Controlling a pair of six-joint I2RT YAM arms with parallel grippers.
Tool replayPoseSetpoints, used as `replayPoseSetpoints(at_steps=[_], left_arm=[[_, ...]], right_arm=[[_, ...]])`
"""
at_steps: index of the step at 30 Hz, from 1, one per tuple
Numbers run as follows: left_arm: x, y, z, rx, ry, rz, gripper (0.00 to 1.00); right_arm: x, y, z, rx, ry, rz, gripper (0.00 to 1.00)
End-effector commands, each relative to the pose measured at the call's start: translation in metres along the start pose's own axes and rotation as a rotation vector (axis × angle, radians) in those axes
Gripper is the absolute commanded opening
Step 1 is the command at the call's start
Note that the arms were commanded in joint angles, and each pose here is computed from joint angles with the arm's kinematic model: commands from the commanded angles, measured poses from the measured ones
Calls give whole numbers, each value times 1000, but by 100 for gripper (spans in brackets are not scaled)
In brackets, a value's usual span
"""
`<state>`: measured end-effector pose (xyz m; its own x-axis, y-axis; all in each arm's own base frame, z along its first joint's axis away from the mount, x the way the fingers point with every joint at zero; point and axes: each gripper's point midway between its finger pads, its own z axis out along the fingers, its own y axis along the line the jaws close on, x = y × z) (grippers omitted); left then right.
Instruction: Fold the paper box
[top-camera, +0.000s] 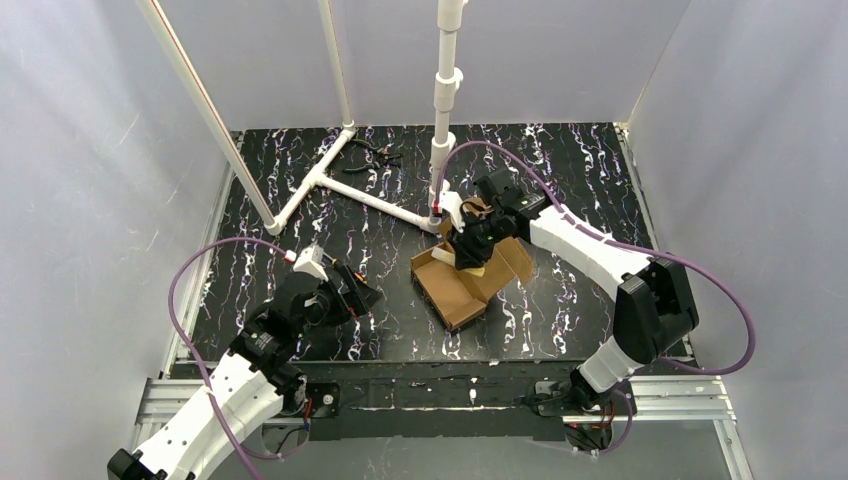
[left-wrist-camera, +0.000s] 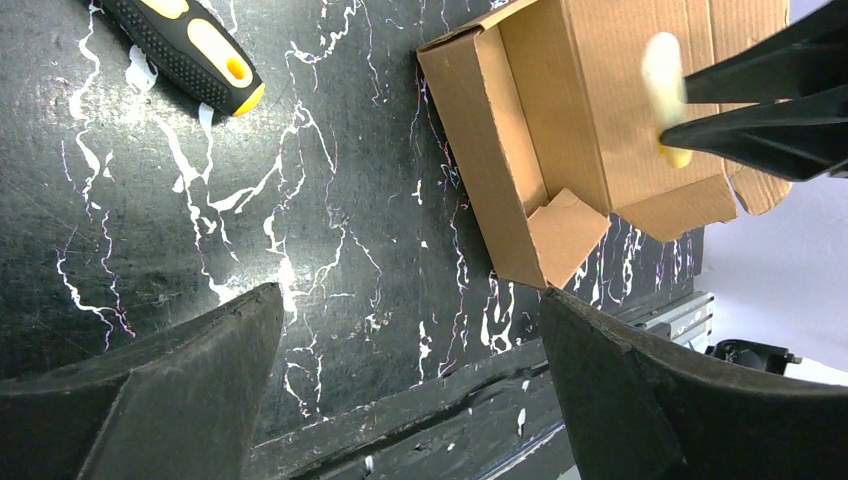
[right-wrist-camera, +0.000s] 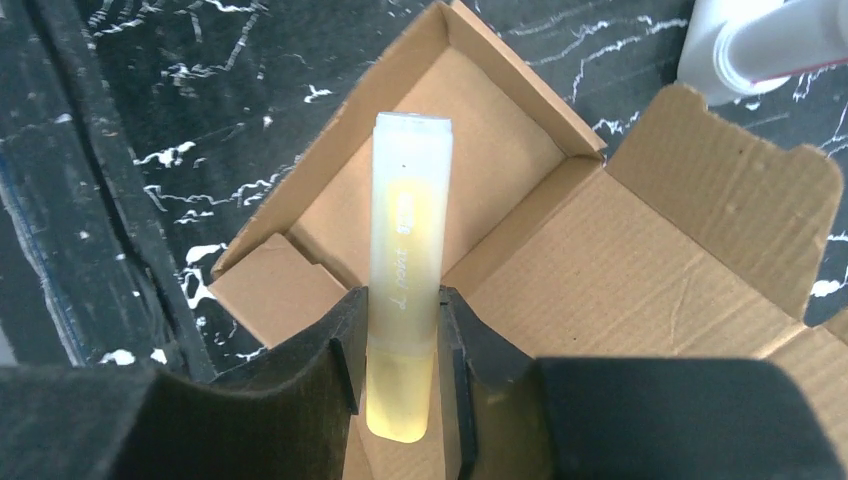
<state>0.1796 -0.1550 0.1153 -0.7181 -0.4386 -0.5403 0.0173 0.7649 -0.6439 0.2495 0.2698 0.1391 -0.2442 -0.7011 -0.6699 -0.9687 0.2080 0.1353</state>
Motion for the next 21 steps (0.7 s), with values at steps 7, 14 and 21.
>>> replayPoseSetpoints(at_steps=[7, 14, 21], left_arm=[[-16, 10, -6, -90, -57, 20, 98], [-26, 15, -13, -177, -48, 72, 98], [-43, -6, -22, -131, -42, 220, 98]], right_arm=[[-2, -10, 8, 81, -15, 71, 76], [-9, 19, -23, -84, -86, -53, 84], [-5, 0, -98, -14, -369, 6, 87]])
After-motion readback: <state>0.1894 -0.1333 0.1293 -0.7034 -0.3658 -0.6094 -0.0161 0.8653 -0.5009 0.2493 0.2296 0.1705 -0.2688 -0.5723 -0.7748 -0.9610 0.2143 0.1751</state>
